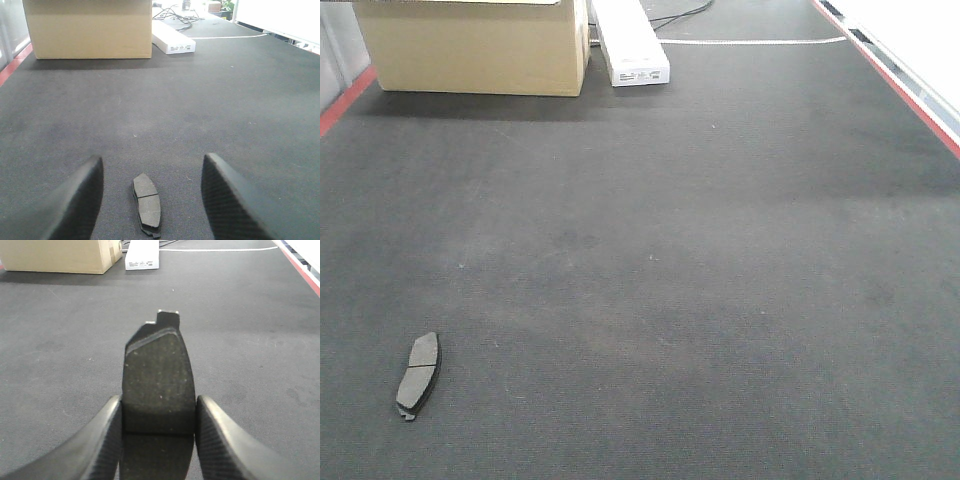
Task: Move and align brake pads A on conveyor
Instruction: 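Lower the right gripper holding its brake pad onto the belt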
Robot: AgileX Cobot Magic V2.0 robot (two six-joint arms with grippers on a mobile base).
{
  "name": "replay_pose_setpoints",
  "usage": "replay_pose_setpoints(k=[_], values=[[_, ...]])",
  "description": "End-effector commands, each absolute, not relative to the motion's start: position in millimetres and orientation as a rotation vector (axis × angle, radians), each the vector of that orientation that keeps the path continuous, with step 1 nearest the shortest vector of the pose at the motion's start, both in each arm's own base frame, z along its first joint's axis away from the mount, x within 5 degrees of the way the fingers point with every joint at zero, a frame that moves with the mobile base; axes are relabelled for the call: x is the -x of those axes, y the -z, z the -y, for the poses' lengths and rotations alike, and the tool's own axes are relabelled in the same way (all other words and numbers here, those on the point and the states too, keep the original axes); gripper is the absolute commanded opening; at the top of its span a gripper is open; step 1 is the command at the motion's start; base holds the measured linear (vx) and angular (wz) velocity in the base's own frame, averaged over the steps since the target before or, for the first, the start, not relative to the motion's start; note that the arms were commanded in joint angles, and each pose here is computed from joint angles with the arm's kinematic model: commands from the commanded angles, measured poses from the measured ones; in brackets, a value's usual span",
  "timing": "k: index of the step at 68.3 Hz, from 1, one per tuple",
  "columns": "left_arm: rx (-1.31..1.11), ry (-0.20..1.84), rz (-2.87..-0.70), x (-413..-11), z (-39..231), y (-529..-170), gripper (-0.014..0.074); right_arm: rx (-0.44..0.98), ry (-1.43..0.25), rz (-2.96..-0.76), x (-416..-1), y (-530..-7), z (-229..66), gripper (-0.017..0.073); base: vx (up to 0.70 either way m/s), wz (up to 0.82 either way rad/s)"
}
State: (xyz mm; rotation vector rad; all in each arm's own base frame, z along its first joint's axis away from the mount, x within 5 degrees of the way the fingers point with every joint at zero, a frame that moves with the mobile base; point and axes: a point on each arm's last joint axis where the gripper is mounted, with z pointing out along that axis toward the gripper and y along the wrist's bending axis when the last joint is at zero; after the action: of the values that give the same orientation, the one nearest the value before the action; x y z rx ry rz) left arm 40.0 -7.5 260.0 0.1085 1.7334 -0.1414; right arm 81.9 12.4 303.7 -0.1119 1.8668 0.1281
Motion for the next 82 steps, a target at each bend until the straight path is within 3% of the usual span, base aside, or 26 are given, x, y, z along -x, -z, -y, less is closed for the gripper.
replay_pose_setpoints(k=[1,37,58,82], values=[[-0.101,0.156,-1.647,-41,8,-274,0.0407,0.123,-0.135,-1.744,-83,-322,-13,-0.001,0.0,0.0],[-0.101,0.156,-1.647,-41,8,-274,0.0407,0.124,-0.136,-1.75,-94,-327,-16,-0.0007,0.0,0.0],[-0.101,0.156,-1.647,-41,8,-274,0.0407,0.135,-0.09,-2.156,-187,-327,-34,0.0001,0.0,0.0],[-0.101,0.156,-1.647,-41,8,-274,0.0407,0.171,-0.037,-2.507,-288,-264,-56,0.0006,0.0,0.0]])
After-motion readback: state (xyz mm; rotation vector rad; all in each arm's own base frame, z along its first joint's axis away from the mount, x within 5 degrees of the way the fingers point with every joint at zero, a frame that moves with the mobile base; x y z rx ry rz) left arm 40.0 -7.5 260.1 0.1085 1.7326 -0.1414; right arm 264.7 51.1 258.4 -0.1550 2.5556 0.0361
